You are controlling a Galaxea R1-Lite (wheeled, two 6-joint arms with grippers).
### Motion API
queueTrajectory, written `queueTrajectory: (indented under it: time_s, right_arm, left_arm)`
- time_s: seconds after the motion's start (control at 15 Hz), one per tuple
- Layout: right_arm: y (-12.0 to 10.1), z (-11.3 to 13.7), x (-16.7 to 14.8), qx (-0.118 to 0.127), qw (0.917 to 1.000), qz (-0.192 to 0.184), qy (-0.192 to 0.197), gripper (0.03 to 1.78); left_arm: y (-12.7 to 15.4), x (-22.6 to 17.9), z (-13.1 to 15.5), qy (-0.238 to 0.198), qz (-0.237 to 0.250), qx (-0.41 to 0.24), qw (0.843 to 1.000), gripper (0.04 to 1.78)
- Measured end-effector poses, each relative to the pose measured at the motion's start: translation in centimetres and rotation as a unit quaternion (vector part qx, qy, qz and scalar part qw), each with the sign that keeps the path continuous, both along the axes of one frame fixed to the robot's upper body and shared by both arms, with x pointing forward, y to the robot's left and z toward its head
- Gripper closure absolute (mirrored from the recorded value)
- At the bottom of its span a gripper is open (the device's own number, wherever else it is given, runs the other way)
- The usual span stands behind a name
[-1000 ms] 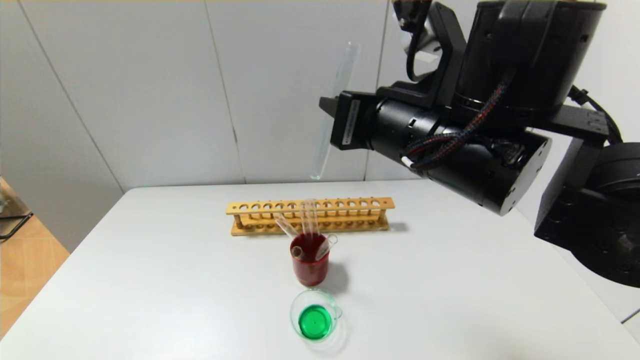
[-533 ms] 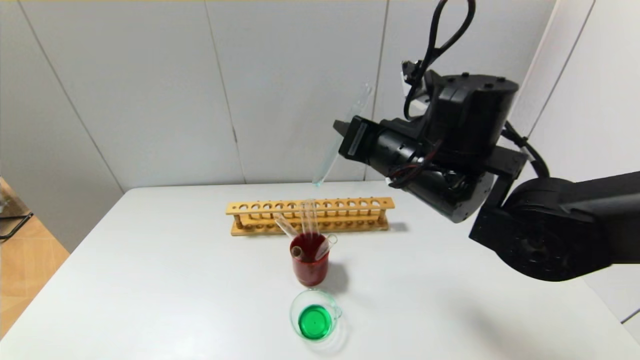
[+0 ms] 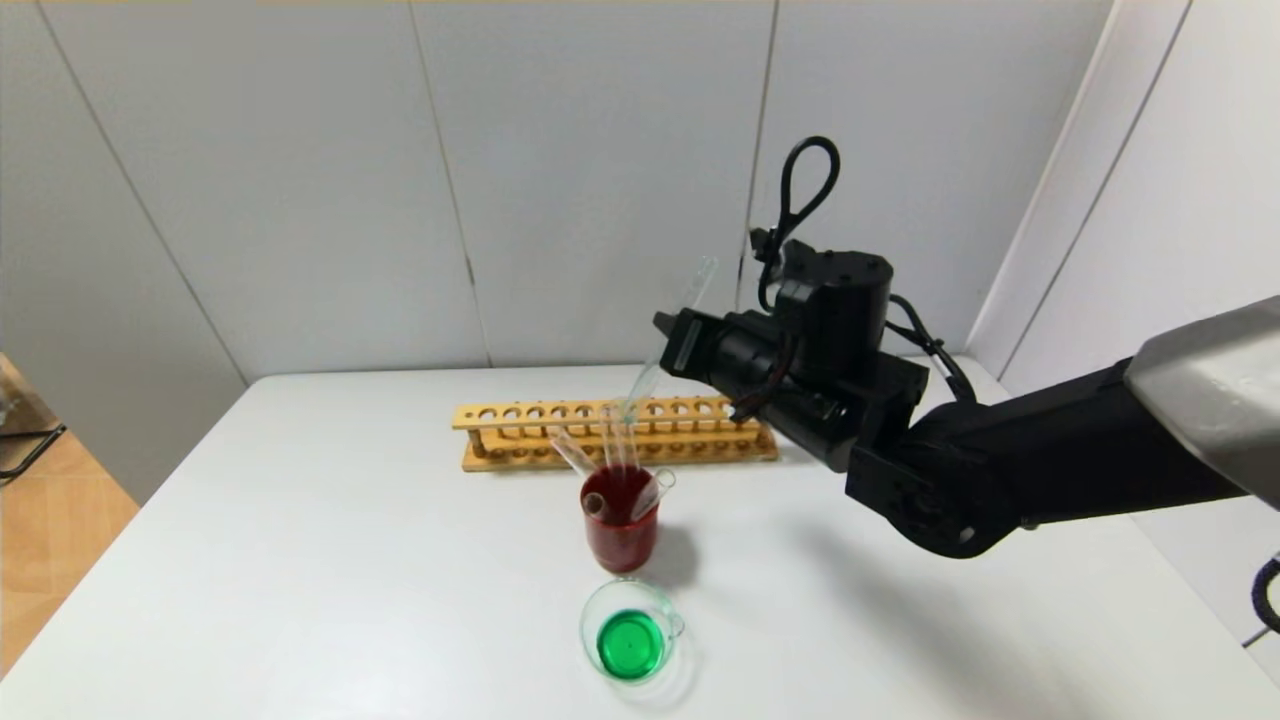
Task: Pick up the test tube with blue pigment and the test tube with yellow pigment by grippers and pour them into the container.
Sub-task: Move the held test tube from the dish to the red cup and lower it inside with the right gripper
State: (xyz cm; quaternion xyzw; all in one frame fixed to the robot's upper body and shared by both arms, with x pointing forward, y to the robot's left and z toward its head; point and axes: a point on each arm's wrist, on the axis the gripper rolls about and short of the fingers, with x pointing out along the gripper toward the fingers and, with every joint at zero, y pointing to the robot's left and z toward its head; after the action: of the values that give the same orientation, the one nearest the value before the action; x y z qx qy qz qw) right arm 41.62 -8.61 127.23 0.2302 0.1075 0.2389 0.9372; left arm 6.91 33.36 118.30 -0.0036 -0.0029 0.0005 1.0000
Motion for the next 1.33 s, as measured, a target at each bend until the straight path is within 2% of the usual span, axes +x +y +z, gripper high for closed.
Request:
queueTrajectory:
  time_s: [0.13, 0.4, 0.73, 1.0, 1.33]
  right_arm:
    - [-0.3, -0.9, 0.0, -0.006, 0.9999, -0.002, 0.013, 1.49]
    - [-0.5, -2.1, -0.5, -0.003, 0.9999, 0.009, 0.011, 1.49]
    - [-0.9, -3.8, -1.5, -0.020, 0.9987, 0.025, 0.040, 1.49]
    - [-0.3, -4.2, -2.8, -0.002, 0.9972, 0.043, 0.062, 1.49]
    - [-0.2, -4.4, -3.0, 0.001, 0.9967, 0.044, 0.069, 1.49]
  left_arm:
    - [0.0, 0.0, 0.0, 0.000, 0.000, 0.000, 1.000, 0.07]
    - [0.0, 0.0, 0.0, 0.000, 0.000, 0.000, 1.000, 0.07]
    - [0.0, 0.0, 0.0, 0.000, 0.000, 0.000, 1.000, 0.07]
    - [0.0, 0.0, 0.0, 0.000, 0.000, 0.000, 1.000, 0.07]
    - [0.0, 0.0, 0.0, 0.000, 0.000, 0.000, 1.000, 0.07]
